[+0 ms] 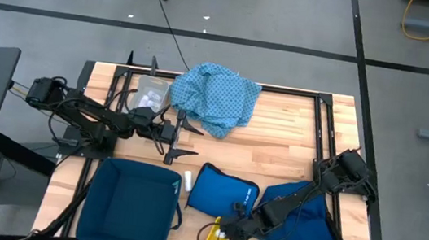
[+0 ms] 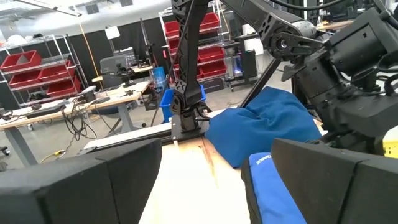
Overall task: Pick & place medical supplies in basket/bin
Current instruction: Put the right rolled gauze into the yellow bin, then adjust the first aid kit bag
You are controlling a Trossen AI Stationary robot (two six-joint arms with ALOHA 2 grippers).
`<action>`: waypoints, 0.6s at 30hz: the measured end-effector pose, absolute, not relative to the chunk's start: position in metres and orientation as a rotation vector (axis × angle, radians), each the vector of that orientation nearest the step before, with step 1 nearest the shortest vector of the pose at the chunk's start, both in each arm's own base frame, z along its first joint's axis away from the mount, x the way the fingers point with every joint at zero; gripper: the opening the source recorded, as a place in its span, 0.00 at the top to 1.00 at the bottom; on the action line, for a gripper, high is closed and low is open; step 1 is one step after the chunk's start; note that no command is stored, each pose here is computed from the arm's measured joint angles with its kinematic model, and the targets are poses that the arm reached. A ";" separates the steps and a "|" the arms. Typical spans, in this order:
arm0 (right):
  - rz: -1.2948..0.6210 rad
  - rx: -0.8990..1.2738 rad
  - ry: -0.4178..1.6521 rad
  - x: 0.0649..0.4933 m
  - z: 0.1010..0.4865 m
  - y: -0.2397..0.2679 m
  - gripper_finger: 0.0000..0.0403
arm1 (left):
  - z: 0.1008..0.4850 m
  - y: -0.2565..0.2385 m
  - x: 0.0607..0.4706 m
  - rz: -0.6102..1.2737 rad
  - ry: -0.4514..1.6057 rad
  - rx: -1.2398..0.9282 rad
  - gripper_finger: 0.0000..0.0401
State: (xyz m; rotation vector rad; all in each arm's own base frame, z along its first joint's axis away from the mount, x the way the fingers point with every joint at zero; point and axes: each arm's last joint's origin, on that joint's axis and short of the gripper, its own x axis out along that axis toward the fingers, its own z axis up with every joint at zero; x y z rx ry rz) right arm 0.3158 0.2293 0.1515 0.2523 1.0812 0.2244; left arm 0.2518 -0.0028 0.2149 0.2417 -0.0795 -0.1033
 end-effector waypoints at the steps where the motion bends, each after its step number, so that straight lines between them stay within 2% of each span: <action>1: 0.219 0.260 1.083 0.316 0.151 0.228 0.93 | 0.215 -0.003 0.252 -0.103 -0.080 0.242 0.23; 11: 0.207 0.280 1.076 0.319 0.152 0.226 0.51 | 0.215 -0.003 0.252 -0.104 -0.079 0.239 0.23; 14: 0.202 0.288 1.071 0.320 0.152 0.225 0.44 | 0.215 -0.003 0.252 -0.103 -0.079 0.239 0.23; 18: 0.198 0.304 1.057 0.323 0.153 0.224 0.40 | 0.215 -0.003 0.252 -0.103 -0.079 0.239 0.23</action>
